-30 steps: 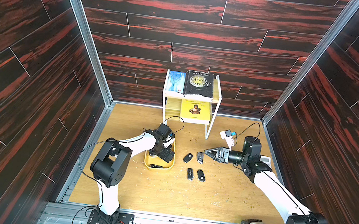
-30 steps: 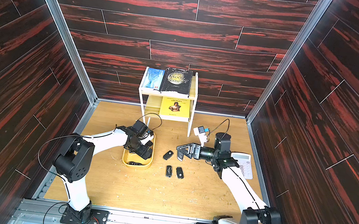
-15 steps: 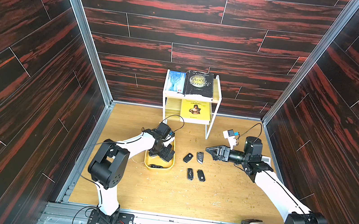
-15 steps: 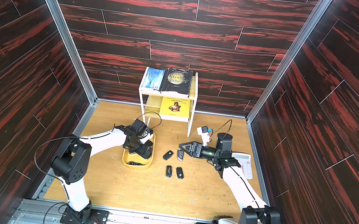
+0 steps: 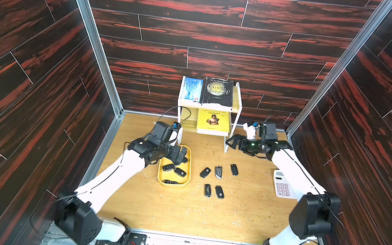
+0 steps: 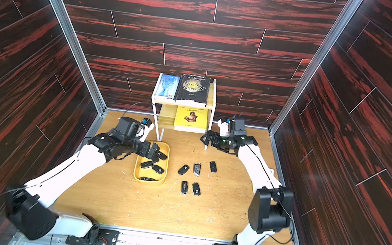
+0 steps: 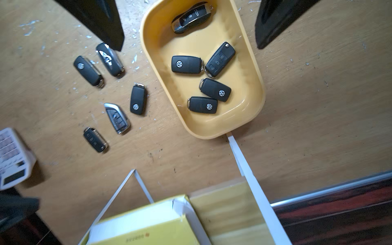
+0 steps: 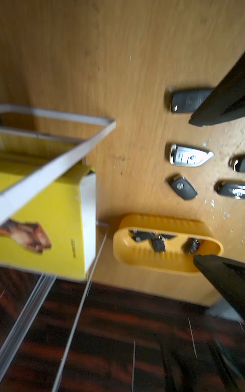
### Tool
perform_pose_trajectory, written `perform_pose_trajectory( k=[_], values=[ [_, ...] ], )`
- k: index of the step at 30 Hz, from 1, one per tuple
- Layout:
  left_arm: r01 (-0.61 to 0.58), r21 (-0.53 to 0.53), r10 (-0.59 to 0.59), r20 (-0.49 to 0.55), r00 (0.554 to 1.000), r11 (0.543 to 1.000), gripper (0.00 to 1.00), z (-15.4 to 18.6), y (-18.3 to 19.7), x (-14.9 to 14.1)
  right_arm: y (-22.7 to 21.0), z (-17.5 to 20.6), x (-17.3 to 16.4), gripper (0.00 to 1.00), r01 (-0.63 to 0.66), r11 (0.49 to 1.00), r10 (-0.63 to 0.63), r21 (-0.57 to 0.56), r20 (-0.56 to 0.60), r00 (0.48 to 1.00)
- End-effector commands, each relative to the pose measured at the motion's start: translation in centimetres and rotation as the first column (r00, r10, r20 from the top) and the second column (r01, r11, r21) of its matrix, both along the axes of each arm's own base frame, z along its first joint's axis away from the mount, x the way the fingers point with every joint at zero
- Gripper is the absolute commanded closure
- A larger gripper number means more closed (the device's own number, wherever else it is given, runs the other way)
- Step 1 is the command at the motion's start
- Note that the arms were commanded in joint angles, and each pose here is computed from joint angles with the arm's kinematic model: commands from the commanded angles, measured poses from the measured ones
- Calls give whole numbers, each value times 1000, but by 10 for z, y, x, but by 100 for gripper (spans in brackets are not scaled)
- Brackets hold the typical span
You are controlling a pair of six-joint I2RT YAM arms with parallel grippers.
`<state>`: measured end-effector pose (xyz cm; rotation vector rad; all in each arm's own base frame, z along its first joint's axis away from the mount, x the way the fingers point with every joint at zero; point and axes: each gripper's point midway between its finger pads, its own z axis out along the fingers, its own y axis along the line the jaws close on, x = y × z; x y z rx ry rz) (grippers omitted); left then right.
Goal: Place the car key into the storage box
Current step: Pick up the car key from the center of the board.
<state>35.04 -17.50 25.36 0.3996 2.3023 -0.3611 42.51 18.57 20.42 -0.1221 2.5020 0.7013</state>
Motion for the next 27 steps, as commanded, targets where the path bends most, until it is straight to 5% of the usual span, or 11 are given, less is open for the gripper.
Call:
perform_pose_trajectory(
  k=[1,4,9,13,19,27],
  values=[
    [-54,-138,49,-38,998,989,0,32,-1,-16,-37,-41,-31,1,9,949,-51,-316,-125,991],
    [-111,-279,110,-20,994,954,0,58,5,-20,-44,-51,-34,1,-9,906,-57,-422,-144,988],
    [-318,-363,349,20,937,876,0,83,55,-26,-70,-74,-35,2,-10,781,-117,-624,-162,980],
    [-413,-362,458,43,888,835,0,82,82,-36,-71,-92,-43,6,-32,776,-118,-630,-195,974],
    [-430,-215,437,-18,899,877,24,57,87,-43,-64,-121,-56,10,-67,802,-96,-594,-238,966],
    [-438,-214,440,-42,897,873,21,41,88,-48,-53,-148,-52,15,-86,814,-70,-575,-245,967]
  ],
)
